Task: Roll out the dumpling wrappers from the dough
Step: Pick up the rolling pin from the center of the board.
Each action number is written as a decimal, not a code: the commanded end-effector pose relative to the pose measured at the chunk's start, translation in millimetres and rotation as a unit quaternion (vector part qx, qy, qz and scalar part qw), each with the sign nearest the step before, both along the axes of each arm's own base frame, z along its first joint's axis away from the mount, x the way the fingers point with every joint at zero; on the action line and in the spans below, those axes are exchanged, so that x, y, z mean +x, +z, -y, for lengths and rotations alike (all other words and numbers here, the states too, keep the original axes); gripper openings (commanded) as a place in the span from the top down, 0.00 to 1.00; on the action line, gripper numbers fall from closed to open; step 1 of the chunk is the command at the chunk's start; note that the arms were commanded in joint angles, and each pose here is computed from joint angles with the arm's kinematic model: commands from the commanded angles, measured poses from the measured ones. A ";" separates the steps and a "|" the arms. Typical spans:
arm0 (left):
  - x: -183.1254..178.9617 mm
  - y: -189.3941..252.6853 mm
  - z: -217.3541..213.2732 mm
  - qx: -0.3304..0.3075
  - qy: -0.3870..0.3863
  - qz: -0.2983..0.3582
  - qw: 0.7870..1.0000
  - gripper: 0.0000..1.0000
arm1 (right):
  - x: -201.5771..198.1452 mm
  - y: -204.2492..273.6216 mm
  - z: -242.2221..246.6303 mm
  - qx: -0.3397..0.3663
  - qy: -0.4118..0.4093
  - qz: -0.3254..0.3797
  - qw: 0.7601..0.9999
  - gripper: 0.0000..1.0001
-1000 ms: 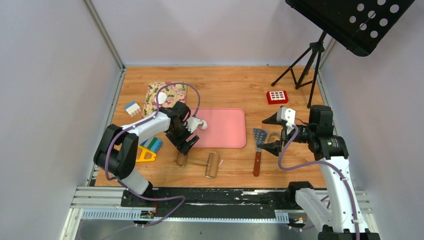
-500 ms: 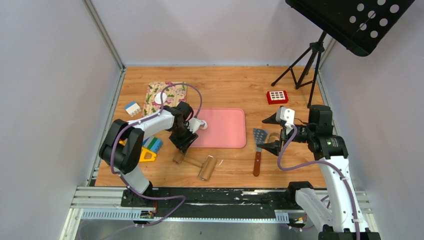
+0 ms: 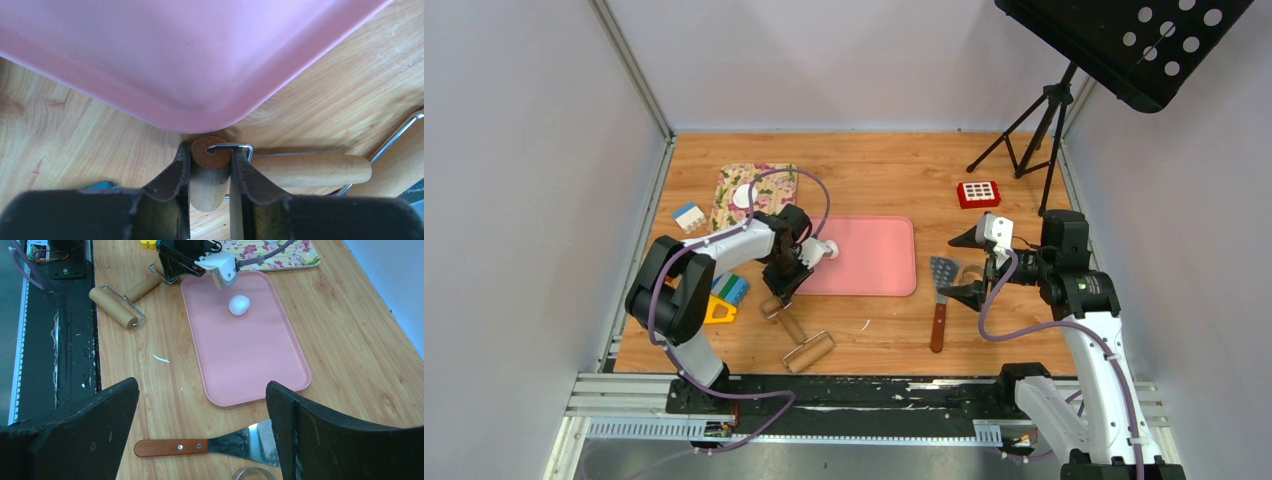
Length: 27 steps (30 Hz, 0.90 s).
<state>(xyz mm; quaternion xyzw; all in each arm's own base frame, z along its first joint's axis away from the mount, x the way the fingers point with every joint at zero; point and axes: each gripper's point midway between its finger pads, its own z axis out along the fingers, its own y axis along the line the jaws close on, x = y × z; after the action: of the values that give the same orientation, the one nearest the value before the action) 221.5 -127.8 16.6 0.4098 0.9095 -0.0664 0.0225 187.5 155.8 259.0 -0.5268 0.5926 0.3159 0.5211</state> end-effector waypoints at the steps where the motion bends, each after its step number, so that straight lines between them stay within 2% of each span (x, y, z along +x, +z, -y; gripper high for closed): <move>1: 5.1 4.3 -3.9 0.008 -0.010 0.017 1.000 0.90 | 3.0 9.6 -2.3 0.004 0.009 0.030 1.000 0.00; 2: 5.2 6.5 -4.3 0.007 -0.012 0.020 1.000 0.99 | 3.1 10.2 -2.5 0.005 0.009 0.030 0.999 0.00; 3: 5.2 7.6 -4.7 0.007 -0.012 0.022 1.000 1.00 | 3.0 10.6 -2.8 0.007 0.010 0.029 1.000 0.00; 10: 4.3 50.2 7.5 -0.051 -0.024 0.065 0.996 1.00 | -6.4 27.9 -18.3 0.054 0.061 -0.014 0.997 0.00; 16: -5.3 94.8 21.8 -0.122 -0.045 0.099 0.986 1.00 | 3.3 32.7 -31.5 0.059 0.082 -0.045 0.994 0.00; 27: -15.7 207.6 57.6 -0.265 -0.123 0.175 0.940 1.00 | 18.2 12.4 -76.4 0.024 0.155 -0.052 0.986 0.00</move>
<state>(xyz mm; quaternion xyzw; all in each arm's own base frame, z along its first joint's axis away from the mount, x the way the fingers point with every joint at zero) 211.4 -165.7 174.1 0.4700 0.8329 -0.1835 0.2273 198.6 215.2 265.2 -0.5457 0.5616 0.4438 0.4358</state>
